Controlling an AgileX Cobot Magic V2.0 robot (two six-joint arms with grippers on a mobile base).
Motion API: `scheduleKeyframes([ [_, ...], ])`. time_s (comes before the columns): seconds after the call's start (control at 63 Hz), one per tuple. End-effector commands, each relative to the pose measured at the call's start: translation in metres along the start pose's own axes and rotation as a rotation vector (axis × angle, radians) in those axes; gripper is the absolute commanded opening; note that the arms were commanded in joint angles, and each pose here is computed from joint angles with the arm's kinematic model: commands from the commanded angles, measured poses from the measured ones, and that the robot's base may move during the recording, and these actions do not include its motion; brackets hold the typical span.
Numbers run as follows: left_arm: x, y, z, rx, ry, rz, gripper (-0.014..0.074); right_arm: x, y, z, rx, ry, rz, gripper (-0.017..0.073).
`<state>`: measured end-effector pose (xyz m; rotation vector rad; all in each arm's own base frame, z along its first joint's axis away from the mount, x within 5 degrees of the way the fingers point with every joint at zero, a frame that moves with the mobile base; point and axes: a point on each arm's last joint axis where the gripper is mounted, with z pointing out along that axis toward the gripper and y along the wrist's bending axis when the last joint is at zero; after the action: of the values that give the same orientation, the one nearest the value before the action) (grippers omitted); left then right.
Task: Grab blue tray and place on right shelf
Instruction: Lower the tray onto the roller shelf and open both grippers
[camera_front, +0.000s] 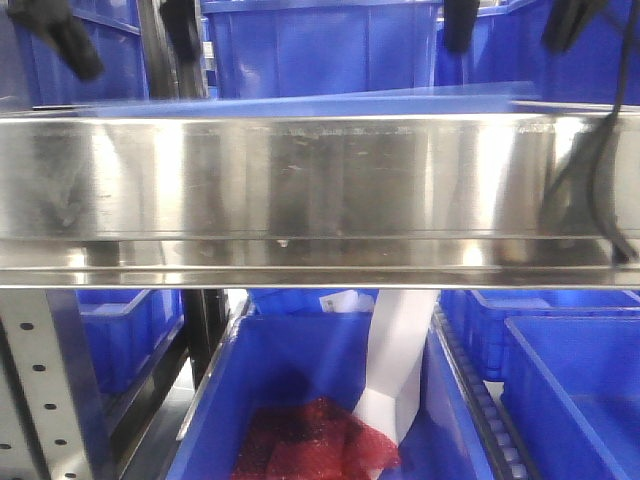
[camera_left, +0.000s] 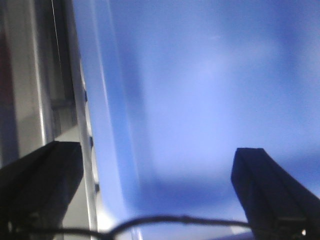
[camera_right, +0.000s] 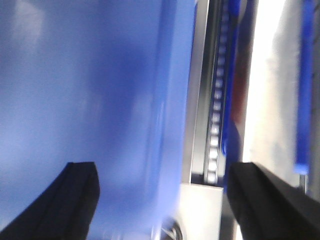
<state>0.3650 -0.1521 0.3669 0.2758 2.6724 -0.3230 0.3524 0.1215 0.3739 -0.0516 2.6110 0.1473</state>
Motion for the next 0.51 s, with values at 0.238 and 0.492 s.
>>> scheduleKeyframes([
  [0.238,0.057,-0.040,-0.141,0.052,-0.366,0.187,0.0152,0.041,-0.021,-0.123,-0.068,-0.320,-0.030,0.0097],
  [0.492,0.130,-0.021,-0.185,0.091,-0.568,0.225,-0.0041,0.119,-0.046,-0.161,-0.106,-0.512,-0.106,0.0051],
])
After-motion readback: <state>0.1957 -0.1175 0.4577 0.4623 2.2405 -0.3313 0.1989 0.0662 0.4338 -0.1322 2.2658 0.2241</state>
